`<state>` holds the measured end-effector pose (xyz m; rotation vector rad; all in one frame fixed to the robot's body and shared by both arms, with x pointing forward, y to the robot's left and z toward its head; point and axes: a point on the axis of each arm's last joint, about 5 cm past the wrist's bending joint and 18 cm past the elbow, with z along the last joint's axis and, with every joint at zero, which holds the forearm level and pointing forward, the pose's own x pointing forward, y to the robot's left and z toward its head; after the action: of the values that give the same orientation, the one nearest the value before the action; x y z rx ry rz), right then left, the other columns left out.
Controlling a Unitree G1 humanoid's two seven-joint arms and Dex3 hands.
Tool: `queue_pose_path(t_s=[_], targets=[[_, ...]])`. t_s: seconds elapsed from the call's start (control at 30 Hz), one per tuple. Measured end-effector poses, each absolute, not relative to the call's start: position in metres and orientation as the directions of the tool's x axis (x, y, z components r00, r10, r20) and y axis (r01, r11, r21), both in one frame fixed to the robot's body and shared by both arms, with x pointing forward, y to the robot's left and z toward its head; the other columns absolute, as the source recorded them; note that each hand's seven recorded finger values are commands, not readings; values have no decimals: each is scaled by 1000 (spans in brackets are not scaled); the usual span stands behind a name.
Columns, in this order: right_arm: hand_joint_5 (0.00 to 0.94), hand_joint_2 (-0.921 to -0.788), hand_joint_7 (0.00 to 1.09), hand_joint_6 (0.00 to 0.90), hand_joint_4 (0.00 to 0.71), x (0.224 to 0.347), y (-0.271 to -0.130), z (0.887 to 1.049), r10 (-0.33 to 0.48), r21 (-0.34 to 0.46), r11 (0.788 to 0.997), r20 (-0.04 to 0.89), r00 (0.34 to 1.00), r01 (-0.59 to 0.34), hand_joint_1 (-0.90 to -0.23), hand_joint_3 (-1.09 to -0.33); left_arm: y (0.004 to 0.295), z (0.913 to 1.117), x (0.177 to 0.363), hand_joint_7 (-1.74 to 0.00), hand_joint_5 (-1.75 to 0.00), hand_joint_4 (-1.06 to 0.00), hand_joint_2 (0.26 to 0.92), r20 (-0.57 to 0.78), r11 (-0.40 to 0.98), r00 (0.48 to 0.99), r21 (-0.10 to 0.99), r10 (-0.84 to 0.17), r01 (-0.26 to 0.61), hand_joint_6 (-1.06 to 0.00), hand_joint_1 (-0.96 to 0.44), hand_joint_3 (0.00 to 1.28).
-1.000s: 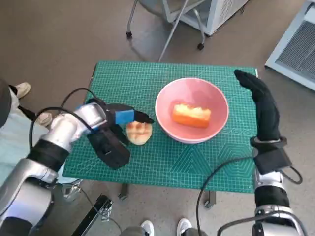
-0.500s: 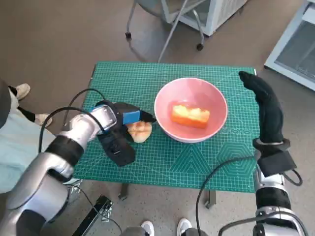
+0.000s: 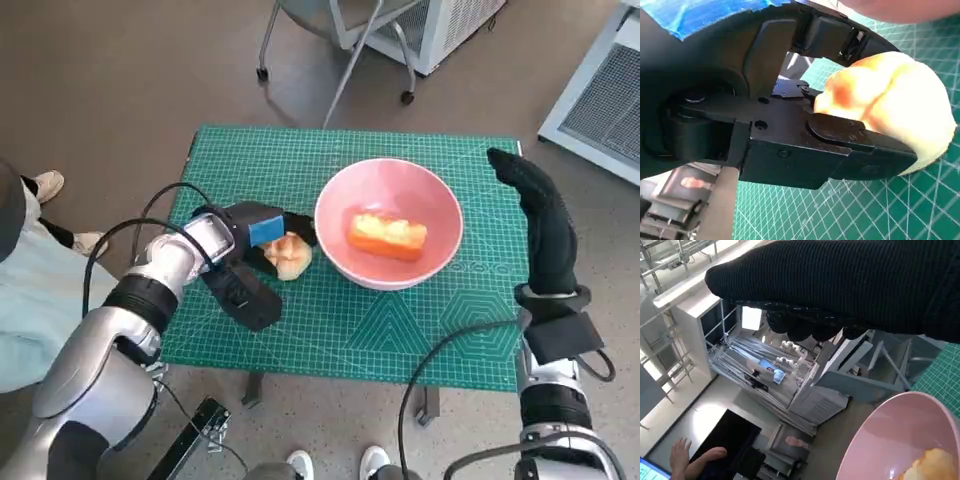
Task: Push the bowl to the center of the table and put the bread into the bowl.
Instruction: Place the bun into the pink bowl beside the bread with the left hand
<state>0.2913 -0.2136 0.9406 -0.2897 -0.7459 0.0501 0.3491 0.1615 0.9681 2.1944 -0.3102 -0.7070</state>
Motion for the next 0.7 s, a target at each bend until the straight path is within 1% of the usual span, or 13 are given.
queue_pose_path(t_s=[0.03,0.07,0.17,0.23,0.33,0.43,0.57,0.7], targets=[[8,-921,809,30,317,291,-214,941,147,-278,959,662,735,58,-555,-845,162,969,349,-1463,-1026,-630,918,-387,-655,816,755,-430,12,-538,1,151],[7,-921,809,30,317,291,-214,941,147,-278,959,662,735,59,-554,-846,162,970,350,-1396,-1106,-612,919,-387,-656,817,755,-427,15,-550,1,146],[7,-921,808,30,317,291,-214,941,146,-278,959,662,735,60,-554,-846,163,973,351,-1324,-1189,-593,920,-390,-655,821,755,-417,26,-564,1,141],[7,-921,807,31,317,291,-214,941,146,-278,959,662,735,60,-554,-846,165,977,352,-1393,-1094,-612,920,-388,-645,825,763,-412,37,-562,1,139],[7,-921,807,31,317,291,-214,941,146,-277,959,662,735,60,-554,-846,169,983,352,-1368,-1111,-589,921,-387,-621,830,781,-402,62,-583,1,139],[7,-921,806,31,317,291,-215,941,143,-273,960,662,736,60,-554,-847,175,992,353,-1339,-1107,-598,921,-367,-574,840,815,-400,83,-602,0,124],[7,-921,806,31,319,291,-215,940,149,-277,959,658,738,53,-554,-847,180,1013,356,-1238,-1123,-634,920,-315,-499,859,863,-405,81,-652,0,81],[8,-921,806,29,320,291,-215,940,154,-280,959,655,740,49,-550,-848,182,1042,358,-1151,-1175,-623,920,-217,-403,877,914,-428,30,-701,0,63]])
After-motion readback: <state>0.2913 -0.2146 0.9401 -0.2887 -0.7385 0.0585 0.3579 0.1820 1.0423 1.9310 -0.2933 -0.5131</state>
